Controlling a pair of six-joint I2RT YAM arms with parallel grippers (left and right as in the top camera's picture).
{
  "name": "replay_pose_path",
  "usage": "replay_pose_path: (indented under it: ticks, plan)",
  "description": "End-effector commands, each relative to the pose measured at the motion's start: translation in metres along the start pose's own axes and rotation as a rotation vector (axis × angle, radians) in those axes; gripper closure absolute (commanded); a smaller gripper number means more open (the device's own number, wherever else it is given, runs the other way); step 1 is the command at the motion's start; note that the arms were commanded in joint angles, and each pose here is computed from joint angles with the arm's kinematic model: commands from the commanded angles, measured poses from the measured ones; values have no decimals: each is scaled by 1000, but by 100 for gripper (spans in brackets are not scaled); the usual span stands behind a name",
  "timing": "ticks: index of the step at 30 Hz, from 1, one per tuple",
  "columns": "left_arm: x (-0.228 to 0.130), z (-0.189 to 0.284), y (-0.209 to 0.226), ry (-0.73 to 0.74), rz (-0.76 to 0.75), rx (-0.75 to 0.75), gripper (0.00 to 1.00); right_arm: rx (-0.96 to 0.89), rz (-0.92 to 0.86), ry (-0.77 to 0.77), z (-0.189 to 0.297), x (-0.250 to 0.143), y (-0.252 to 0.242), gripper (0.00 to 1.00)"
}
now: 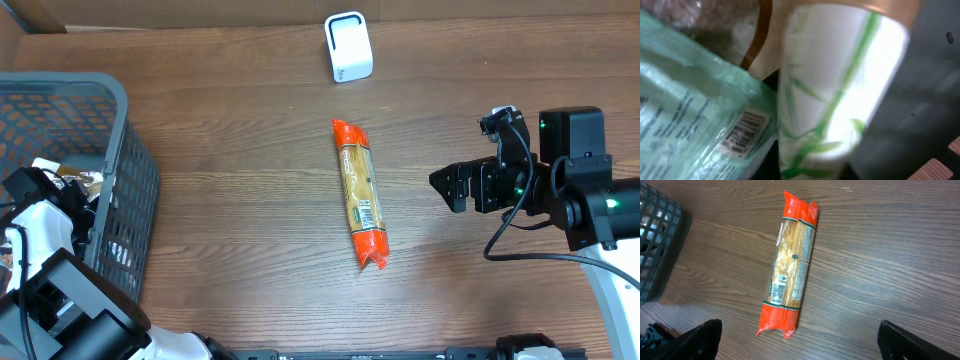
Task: Scan the item barcode
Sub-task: 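Reach the left gripper into the basket and grasp the white-green tube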
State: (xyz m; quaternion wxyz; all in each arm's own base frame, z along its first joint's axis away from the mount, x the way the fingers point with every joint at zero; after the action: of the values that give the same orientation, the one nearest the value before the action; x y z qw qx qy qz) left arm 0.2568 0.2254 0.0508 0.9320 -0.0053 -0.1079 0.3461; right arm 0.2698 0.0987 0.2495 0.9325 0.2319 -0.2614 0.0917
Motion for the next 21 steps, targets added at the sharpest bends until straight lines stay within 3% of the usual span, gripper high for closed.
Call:
replay_pose_path:
  ticks: [1, 10, 15, 21]
  plan:
    - [-2, -3, 3, 6, 25, 21, 96, -6, 14, -28, 6, 8, 2, 0]
    - [34, 42, -6, -44, 15, -17, 96, -5, 14, -29, 6, 8, 2, 0]
    - [73, 118, -17, -140, -12, -44, 96, -5, 15, -30, 6, 9, 2, 0]
    - [105, 225, -50, -336, -150, -172, 96, -5, 15, -31, 6, 9, 2, 0]
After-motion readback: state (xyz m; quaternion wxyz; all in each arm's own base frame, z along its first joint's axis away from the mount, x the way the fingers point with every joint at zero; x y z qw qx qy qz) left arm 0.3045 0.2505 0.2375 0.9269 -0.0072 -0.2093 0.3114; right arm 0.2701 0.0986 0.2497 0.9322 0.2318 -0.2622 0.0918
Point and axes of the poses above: each gripper's point midway between its finger pads, its own z axis back along the fingers, its own y axis along the line the jaws close on, x = y × z, the point moved 1 cm from there along z, back along the fingers, and after that the axes turned 3 degrees about -z, right-handed, at the moved point
